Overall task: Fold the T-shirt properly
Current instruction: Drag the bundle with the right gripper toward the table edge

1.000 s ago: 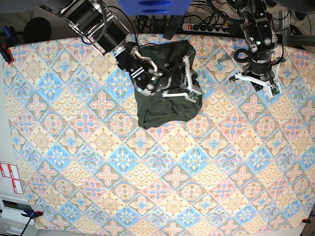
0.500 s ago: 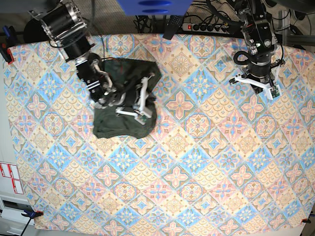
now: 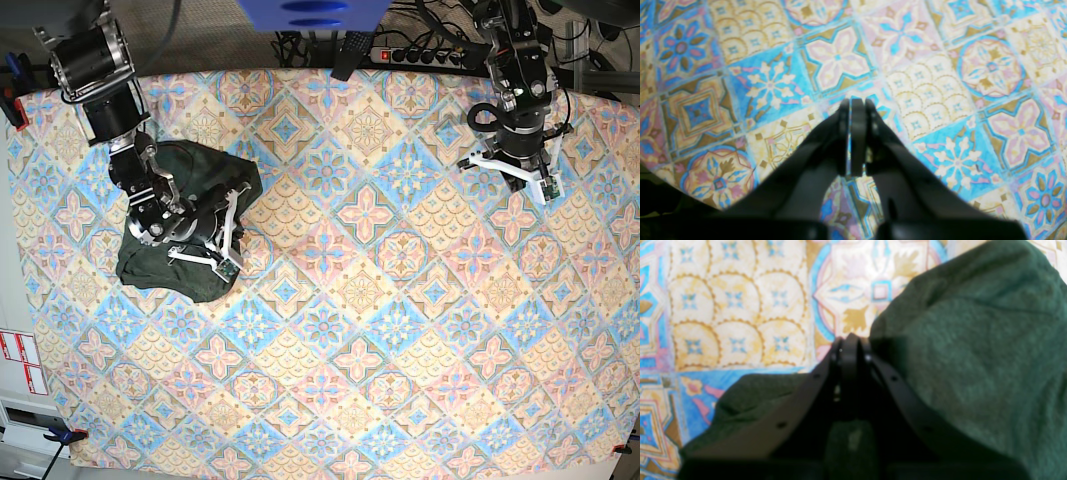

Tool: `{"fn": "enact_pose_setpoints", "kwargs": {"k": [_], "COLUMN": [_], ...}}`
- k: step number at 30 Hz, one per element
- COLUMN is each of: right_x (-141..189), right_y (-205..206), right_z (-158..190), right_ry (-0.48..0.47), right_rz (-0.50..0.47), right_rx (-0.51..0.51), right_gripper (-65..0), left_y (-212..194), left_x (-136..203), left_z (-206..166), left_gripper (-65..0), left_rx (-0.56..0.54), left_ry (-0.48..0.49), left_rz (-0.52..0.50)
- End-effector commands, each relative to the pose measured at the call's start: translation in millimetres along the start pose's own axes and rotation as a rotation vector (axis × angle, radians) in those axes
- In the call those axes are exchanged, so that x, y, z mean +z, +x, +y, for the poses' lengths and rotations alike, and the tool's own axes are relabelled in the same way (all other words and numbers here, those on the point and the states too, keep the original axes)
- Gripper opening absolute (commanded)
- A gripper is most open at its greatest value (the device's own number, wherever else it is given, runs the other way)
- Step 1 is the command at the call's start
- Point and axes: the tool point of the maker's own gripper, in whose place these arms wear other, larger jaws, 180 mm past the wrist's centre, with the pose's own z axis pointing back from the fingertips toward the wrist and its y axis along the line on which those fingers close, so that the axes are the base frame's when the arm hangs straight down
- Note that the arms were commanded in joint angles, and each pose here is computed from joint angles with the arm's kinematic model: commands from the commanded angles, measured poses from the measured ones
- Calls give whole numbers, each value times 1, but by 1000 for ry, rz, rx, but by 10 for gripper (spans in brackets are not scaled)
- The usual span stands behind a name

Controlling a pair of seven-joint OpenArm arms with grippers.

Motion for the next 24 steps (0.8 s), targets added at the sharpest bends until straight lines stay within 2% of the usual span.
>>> {"fn": "enact_pose_setpoints", "kwargs": {"k": [1,4,8,13,24], "right_x": [6,17,31,41,26], "right_y": [10,37,36,8,-36], "right_z": [-9,1,26,36,44], "right_ry": [-22,-21,-3,-4,25], "right_rz": [-13,-88,-112,-96,8], "right_rx": [23,68,86,21,-41], "right_gripper": [-650,-650,-650,-650,-650], "left_y": [11,10,10,11,12], "left_x": [2,2,2,2,2], "left_z": [0,0,0,0,-2], "left_gripper": [-650,-650,-650,-650,-650], "left_rx": [-3,-3,-3,-2,0], "left_ry": [0,0,0,0,-4], "left_rz": [-40,-39,-39,-40,-44]}}
